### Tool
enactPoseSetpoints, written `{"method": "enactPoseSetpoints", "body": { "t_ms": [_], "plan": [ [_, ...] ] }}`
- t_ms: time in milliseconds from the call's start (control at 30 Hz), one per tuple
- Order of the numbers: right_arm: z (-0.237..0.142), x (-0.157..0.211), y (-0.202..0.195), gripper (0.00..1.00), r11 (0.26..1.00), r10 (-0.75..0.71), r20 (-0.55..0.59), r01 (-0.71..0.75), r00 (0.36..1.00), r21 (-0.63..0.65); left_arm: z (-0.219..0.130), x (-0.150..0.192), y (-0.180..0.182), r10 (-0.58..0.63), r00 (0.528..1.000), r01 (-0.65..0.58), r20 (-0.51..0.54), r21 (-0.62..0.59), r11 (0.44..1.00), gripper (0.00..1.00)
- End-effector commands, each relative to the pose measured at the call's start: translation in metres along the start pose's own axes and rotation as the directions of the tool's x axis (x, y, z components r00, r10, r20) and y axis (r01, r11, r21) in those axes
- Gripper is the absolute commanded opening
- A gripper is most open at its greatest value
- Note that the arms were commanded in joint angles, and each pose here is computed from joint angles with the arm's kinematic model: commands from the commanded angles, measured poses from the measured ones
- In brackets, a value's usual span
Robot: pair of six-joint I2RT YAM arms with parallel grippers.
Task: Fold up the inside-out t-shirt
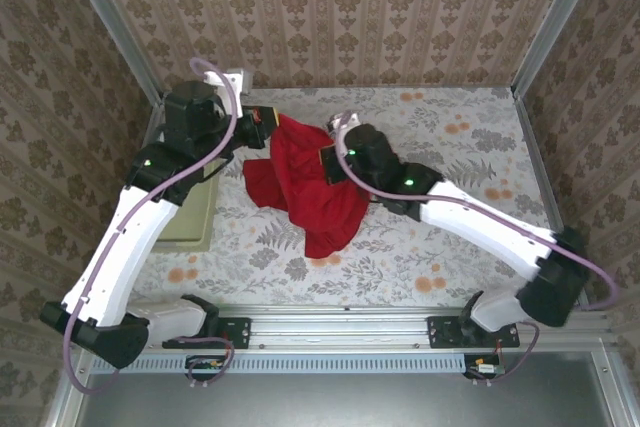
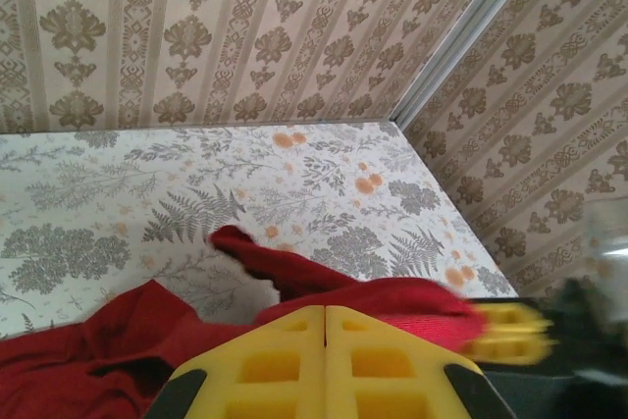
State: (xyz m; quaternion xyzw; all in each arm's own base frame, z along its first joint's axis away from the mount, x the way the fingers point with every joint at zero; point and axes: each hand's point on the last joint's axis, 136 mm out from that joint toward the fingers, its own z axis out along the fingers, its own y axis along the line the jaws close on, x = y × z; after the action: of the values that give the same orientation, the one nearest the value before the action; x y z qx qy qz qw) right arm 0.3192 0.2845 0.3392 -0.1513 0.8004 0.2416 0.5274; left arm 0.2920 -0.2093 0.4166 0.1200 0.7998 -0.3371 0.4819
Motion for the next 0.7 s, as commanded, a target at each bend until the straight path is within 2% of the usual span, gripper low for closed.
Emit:
{"method": "enactPoseSetpoints", "body": {
  "t_ms": [0,133,300,367,433,533,667],
  "plan": [
    [-0.018,0.03,0.006,0.0,0.995,0.019,-0.083,-0.027,0.996,-0.092,0.006,0.012,0.011,0.016,1.0,-0.016,-0.017,-0.024,1.0,0.0],
    [-0.017,0.087,-0.003,0.0,0.99,0.078,-0.188,-0.098,0.979,-0.097,0.044,0.067,0.03,-0.047,0.982,0.044,-0.181,-0.018,0.999,0.0],
    [0.008,0.17,-0.049,0.0,0.973,0.227,-0.342,-0.23,0.912,0.034,0.096,0.146,0.058,-0.148,0.911,0.137,-0.384,-0.056,0.989,0.0],
    [0.017,0.188,-0.064,0.0,0.964,0.266,-0.386,-0.253,0.883,0.085,0.111,0.167,0.066,-0.177,0.883,0.154,-0.435,-0.087,0.984,0.0],
    [0.023,0.195,-0.072,0.0,0.959,0.284,-0.413,-0.259,0.865,0.116,0.119,0.182,0.07,-0.185,0.86,0.154,-0.476,-0.105,0.983,0.0],
    [0.027,0.187,-0.068,0.0,0.963,0.269,-0.429,-0.249,0.863,0.103,0.117,0.199,0.066,-0.131,0.858,0.09,-0.496,-0.107,0.99,0.15],
    [0.029,0.17,-0.061,0.01,0.965,0.26,-0.407,-0.254,0.876,0.068,0.097,0.216,0.047,-0.028,0.893,0.014,-0.45,-0.034,0.999,0.32]
  ]
}}
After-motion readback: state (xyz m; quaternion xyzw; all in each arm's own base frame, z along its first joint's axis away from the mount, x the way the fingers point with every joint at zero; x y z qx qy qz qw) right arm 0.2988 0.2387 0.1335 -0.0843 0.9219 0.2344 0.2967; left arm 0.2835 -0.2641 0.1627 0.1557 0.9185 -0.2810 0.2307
